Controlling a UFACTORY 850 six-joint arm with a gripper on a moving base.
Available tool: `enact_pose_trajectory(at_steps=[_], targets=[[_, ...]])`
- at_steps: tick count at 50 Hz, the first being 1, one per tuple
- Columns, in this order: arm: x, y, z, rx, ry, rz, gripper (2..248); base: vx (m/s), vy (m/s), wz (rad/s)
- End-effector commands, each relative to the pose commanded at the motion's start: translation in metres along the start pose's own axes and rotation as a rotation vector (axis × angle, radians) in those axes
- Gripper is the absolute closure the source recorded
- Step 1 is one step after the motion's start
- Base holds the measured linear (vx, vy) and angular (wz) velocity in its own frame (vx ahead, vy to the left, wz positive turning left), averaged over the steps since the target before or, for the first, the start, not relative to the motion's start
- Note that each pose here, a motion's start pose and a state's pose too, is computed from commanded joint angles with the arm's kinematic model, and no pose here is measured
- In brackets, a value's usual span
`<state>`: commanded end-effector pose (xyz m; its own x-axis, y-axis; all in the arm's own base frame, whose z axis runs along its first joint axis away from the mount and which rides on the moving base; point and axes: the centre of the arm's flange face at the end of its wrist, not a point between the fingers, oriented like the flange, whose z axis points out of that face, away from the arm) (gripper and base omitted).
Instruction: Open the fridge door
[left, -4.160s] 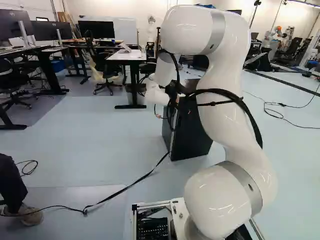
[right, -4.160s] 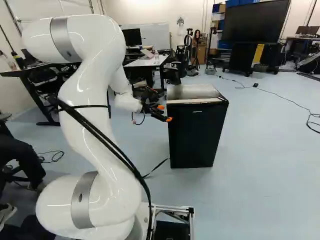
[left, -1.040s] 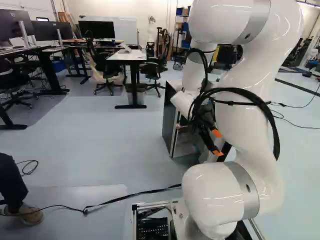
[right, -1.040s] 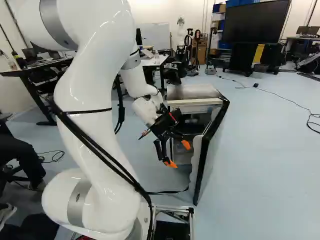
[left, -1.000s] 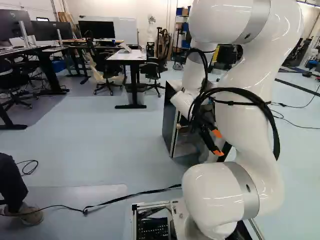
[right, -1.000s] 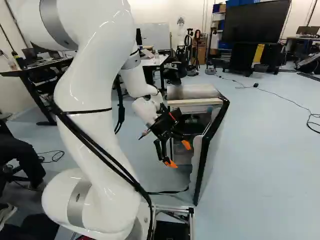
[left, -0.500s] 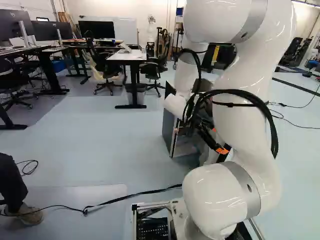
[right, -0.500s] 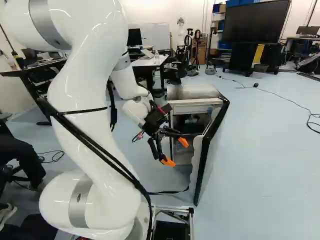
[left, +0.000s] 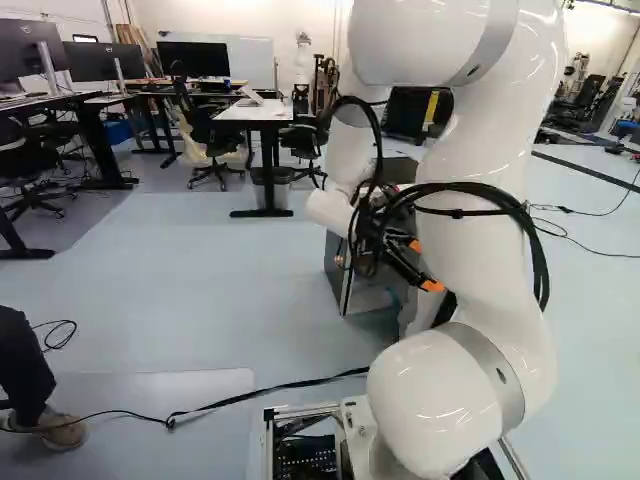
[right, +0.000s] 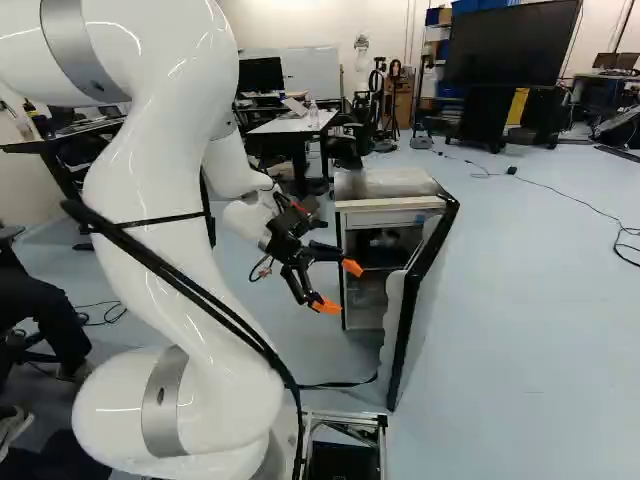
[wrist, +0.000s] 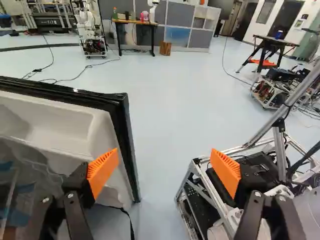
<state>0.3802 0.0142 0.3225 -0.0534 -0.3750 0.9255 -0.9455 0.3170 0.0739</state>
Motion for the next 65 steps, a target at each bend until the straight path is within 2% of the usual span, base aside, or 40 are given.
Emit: enact_pose_trajectory(at_steps=[11,34,41,55,65], targets=[[0.011,-0.029,-0.001,-0.018,-0.004,0.049,3,0.000,0.000,0.000],[0.035,-0.092,0.016,-0.088,-0.042,0.162,3,0.000,0.000,0.000],[0.030,-0.100,0.021,-0.100,-0.039,0.160,3,0.000,0.000,0.000],[0.007,-0.108,0.029,-0.117,-0.020,0.126,3,0.000,0.000,0.000],[0.004,-0.117,0.026,-0.114,-0.024,0.134,3,0.000,0.000,0.000]])
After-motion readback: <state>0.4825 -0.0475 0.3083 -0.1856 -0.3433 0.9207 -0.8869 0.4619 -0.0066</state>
